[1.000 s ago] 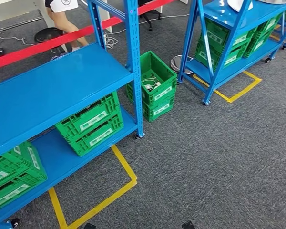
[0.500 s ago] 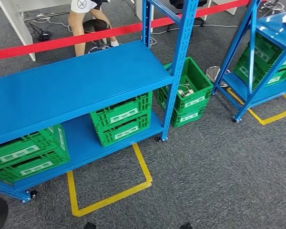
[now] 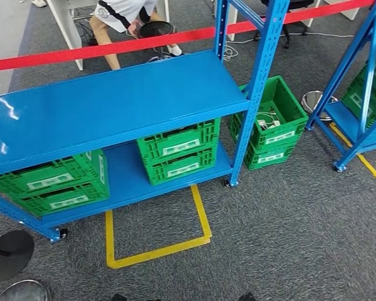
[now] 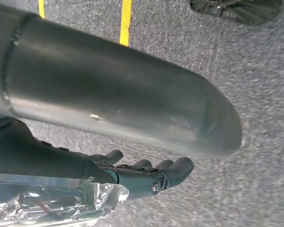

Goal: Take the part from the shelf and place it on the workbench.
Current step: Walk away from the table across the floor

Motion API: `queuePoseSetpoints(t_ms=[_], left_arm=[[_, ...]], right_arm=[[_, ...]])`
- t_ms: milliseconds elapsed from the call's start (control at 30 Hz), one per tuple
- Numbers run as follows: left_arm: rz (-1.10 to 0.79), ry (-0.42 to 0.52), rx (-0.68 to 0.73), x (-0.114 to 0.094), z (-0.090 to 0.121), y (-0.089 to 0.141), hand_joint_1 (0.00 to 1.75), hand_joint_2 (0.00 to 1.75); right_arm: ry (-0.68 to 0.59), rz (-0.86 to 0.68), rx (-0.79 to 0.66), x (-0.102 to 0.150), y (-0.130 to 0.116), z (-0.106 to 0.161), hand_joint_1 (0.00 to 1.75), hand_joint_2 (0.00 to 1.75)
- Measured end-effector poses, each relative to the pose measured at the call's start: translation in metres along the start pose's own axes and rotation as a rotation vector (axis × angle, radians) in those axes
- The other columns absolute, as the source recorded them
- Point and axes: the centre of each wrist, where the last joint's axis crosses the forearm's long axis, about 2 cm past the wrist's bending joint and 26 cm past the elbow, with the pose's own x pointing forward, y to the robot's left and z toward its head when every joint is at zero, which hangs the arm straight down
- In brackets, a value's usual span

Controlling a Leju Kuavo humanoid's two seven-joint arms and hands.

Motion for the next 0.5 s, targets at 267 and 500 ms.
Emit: queuePoseSetpoints(t_ms=[267, 500], left_arm=[[-0.002, -0.002, -0.001, 0.0005, 0.0003, -0.0003, 0.00, 0.00], [-0.002, -0.003, -0.003, 0.0008, 0.0005, -0.0005, 0.00, 0.00]], right_arm=[[-0.005, -0.003, -0.003, 0.0043, -0.0019, -0.0016, 0.00, 0.00], [0.001, -0.001, 0.001, 0.0011, -0.0004, -0.0004, 0.00, 0.00]])
